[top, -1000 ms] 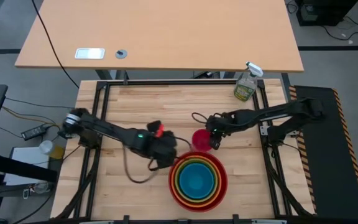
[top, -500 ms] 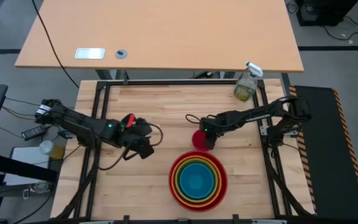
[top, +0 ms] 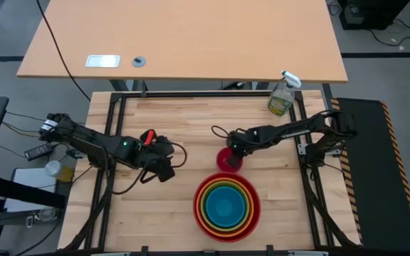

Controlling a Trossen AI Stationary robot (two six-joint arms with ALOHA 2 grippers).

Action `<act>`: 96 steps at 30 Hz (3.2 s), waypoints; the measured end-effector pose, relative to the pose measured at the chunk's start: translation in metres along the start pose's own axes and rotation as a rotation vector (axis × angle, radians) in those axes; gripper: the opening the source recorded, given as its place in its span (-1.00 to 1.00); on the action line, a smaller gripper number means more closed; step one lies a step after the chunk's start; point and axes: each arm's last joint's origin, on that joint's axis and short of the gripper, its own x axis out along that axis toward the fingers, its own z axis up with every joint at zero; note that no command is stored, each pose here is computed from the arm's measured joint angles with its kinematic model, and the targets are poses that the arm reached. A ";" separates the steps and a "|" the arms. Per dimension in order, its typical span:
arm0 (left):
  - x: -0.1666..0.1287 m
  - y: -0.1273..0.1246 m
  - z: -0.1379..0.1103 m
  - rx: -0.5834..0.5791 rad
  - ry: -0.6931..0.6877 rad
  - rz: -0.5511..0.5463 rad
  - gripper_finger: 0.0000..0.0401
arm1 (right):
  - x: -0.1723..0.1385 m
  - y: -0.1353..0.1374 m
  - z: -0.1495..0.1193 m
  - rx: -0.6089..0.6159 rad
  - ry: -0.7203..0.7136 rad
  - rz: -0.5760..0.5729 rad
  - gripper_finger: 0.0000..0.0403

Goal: Nest bowls inside each other
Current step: Stack the small red bowl on top of the blue bowl, then return to Home Position

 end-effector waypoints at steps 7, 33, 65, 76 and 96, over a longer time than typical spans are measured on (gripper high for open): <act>0.000 -0.003 0.004 0.035 -0.042 -0.028 -0.17 | -0.023 -0.002 0.012 0.009 -0.009 -0.004 -0.92; -0.003 -0.013 0.023 0.035 -0.231 -0.087 -0.17 | -0.183 0.045 0.027 -0.186 -0.162 0.451 -0.88; 0.000 -0.007 0.032 -0.032 -0.309 0.004 -0.17 | -0.038 0.185 -0.046 -0.492 0.160 0.346 -0.88; 0.000 -0.007 0.032 -0.030 -0.309 0.004 -0.17 | -0.035 0.177 -0.035 -0.410 0.170 0.320 -0.59; -0.004 -0.007 0.035 -0.013 -0.303 -0.097 -0.17 | -0.113 0.129 -0.002 -0.264 0.016 0.300 -0.23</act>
